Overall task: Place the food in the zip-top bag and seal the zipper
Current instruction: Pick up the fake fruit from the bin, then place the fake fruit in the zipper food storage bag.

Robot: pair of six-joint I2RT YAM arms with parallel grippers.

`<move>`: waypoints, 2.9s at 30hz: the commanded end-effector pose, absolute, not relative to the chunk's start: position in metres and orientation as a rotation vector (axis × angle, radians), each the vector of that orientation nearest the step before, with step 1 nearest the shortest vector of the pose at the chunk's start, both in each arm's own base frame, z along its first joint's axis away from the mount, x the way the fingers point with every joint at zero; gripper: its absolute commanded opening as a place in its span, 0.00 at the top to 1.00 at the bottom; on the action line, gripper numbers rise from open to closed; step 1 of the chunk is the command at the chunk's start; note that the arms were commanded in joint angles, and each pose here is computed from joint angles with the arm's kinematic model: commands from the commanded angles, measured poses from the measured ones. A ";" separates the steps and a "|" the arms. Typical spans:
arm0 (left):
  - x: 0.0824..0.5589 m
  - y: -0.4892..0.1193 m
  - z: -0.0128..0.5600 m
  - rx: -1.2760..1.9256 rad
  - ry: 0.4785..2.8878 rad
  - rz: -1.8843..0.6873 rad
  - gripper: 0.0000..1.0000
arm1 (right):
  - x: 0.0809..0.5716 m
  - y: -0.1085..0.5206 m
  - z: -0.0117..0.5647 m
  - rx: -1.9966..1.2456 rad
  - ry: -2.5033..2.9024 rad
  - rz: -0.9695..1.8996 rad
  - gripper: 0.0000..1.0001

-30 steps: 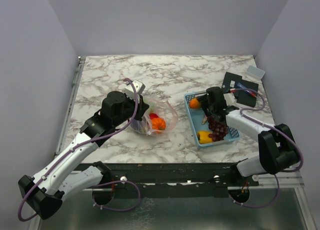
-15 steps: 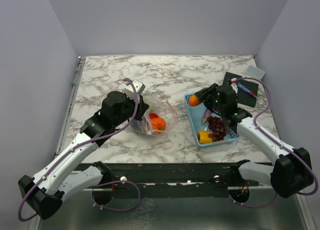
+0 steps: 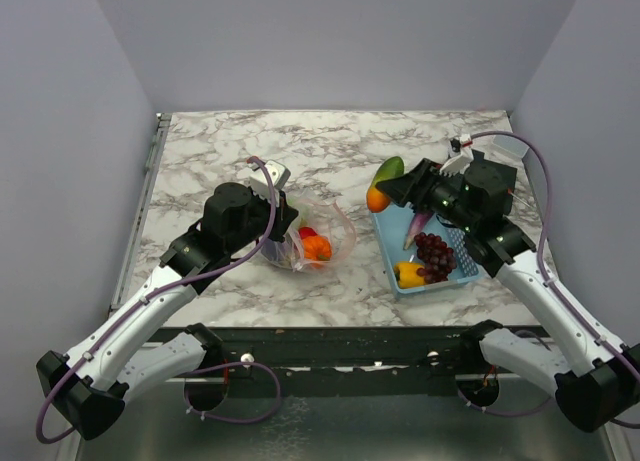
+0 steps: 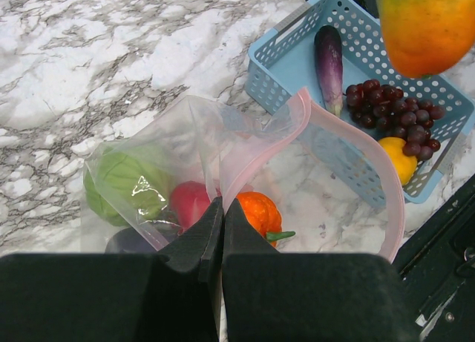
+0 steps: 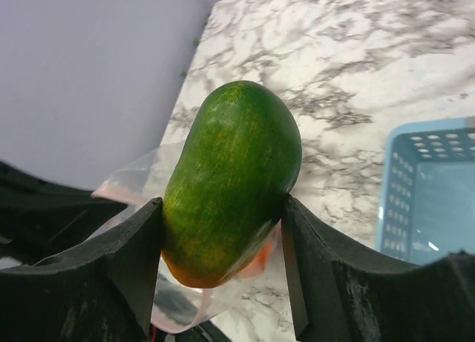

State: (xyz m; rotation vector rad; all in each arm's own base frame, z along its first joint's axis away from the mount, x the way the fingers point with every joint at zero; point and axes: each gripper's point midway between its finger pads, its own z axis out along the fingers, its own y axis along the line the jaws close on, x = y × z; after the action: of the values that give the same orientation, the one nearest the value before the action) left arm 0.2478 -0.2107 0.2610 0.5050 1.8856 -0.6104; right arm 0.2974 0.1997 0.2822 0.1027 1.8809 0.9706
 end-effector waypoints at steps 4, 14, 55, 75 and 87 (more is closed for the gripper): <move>0.251 -0.210 0.267 0.500 1.873 -0.595 1.00 | 0.252 0.243 0.325 -0.300 1.826 1.083 0.99; 0.251 -0.210 0.268 0.500 1.871 -0.598 1.00 | 0.210 0.284 0.324 -0.612 1.850 1.084 1.00; 0.244 -0.218 0.267 0.548 1.870 -0.647 1.00 | 0.232 0.343 0.229 -0.606 2.315 0.876 0.98; 0.242 -0.219 0.270 0.557 1.859 -0.659 1.00 | 0.283 0.299 0.202 -0.292 2.359 0.409 0.35; 0.244 -0.217 0.267 0.548 1.869 -0.646 1.00 | 0.272 0.301 0.231 -0.279 2.289 0.545 0.16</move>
State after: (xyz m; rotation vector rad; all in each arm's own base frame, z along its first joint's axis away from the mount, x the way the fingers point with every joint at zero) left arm 0.2433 -0.2158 0.2574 0.5364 1.8977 -0.6428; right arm 0.2736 0.3054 0.2163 -0.3103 2.3360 0.5159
